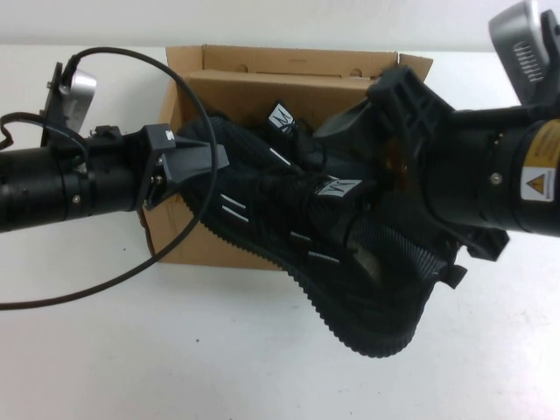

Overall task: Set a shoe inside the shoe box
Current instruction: Place the shoe in the shoe box

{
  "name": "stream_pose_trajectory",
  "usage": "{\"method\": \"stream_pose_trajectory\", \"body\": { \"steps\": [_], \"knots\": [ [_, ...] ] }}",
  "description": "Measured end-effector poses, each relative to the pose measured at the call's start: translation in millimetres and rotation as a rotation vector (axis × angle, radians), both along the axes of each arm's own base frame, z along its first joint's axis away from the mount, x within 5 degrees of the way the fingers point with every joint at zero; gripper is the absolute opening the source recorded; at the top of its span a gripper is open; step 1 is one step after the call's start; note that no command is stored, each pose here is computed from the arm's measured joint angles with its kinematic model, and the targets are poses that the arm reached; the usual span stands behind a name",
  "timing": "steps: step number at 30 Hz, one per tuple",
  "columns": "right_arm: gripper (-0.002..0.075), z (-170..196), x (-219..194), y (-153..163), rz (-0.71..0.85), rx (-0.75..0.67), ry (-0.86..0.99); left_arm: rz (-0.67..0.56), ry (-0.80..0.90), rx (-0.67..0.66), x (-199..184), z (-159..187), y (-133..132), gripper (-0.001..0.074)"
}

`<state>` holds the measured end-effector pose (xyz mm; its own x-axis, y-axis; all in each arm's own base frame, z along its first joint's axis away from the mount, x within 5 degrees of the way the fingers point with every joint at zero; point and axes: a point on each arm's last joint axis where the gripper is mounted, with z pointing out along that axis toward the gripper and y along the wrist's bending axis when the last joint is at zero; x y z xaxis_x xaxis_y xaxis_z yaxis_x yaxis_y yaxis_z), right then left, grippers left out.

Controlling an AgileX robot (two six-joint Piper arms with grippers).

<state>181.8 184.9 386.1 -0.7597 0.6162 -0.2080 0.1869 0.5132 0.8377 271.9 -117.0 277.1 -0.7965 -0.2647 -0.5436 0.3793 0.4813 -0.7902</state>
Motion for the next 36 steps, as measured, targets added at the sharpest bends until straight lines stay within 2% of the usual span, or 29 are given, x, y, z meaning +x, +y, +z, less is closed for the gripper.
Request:
{"method": "stream_pose_trajectory", "body": {
  "steps": [10,13,15,16,18,19,22,25,27,29,32,34,36],
  "knots": [
    [0.0678,-20.0,20.3,25.5,0.004,0.051,0.034,-0.007,0.0,-0.004,-0.6,0.3,-0.4,0.0126],
    [0.0643,-27.1,26.9,32.5,0.004,0.058,0.03,-0.007,0.0,-0.004,-0.6,0.3,-0.4,0.0126],
    [0.0559,-29.8,29.2,34.8,0.01,0.049,0.023,-0.007,0.0,-0.004,-0.6,0.3,-0.4,0.0126],
    [0.0477,-32.0,30.6,36.3,0.019,0.035,0.014,-0.007,0.0,-0.004,-0.6,0.3,-0.4,0.0126],
    [0.0241,-34.2,32.1,37.9,0.035,0.012,-0.003,-0.01,0.0,-0.006,-0.8,0.4,-0.6,0.0126],
    [0.0156,-35.0,32.5,38.3,0.04,0.004,-0.008,-0.013,0.001,-0.011,-1.0,0.8,-0.8,0.0125],
    [0.0037,-37.9,33.8,39.7,0.048,-0.011,-0.01,-0.028,-0.017,-0.018,-1.6,2.1,-1.0,0.0125],
    [0.0006,-38.5,33.5,39.4,0.051,-0.021,-0.007,-0.056,-0.044,-0.023,-2.9,3.6,-0.7,0.0132],
    [0.0001,-39.3,33.2,39.1,0.052,-0.029,-0.002,-0.069,-0.048,-0.036,-3.8,4.8,-1.2,0.0197],
    [0.0,-41.3,32.7,38.5,0.052,-0.038,0.008,-0.087,-0.049,-0.057,-5.1,6.8,-2.3,0.0329],
    [-0.0001,-41.7,32.8,38.2,0.054,-0.047,0.005,-0.114,-0.049,-0.06,-7.3,7.0,-3.3,0.0568],
    [-0.0001,-39.8,32.2,36.7,0.057,-0.054,-0.009,-0.134,-0.05,-0.041,-8.6,6.0,-3.1,0.0641],
    [-0.0001,-35.6,30.1,33.8,0.058,-0.055,-0.027,-0.16,-0.056,-0.021,-9.8,5.5,-1.3,0.0666]
  ]
}}
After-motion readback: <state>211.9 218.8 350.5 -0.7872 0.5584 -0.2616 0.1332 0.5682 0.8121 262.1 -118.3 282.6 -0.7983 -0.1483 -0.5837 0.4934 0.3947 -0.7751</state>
